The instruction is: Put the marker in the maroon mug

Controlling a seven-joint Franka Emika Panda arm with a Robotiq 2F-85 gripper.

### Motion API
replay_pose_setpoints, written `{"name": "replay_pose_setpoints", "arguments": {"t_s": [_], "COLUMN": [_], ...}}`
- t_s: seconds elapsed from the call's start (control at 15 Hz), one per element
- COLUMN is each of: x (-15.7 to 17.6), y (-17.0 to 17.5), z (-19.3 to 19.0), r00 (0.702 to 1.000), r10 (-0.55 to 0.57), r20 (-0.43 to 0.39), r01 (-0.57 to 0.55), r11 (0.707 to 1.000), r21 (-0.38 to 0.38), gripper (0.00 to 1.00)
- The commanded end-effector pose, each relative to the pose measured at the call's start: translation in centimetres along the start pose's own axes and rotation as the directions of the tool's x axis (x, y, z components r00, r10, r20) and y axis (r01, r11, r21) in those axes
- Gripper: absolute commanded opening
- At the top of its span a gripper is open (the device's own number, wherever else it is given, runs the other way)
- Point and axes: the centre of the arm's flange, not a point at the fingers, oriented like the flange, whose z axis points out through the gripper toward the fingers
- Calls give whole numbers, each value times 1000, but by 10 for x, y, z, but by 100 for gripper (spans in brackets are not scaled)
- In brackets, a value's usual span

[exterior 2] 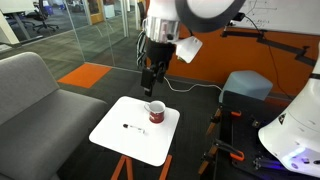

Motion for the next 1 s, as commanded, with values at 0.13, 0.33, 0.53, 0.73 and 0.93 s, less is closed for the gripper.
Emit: {"name": "replay_pose_setpoints", "arguments": {"t_s": [0.13,0.33,0.53,0.73,0.93], "x": [65,88,107,123,135], "y": [0,-6,-9,-3,9], "z": [114,167,210,251,278], "r00": [985,981,976,971,968], "r10": [-24,-7,24,37,44], "r20": [173,196,218,235,248], "r01": [25,12,-13,-24,-27], "r11": [1000,1000,999,998,997], "r21": [-5,-25,-48,-60,-71], "gripper": [100,100,100,100,100]}}
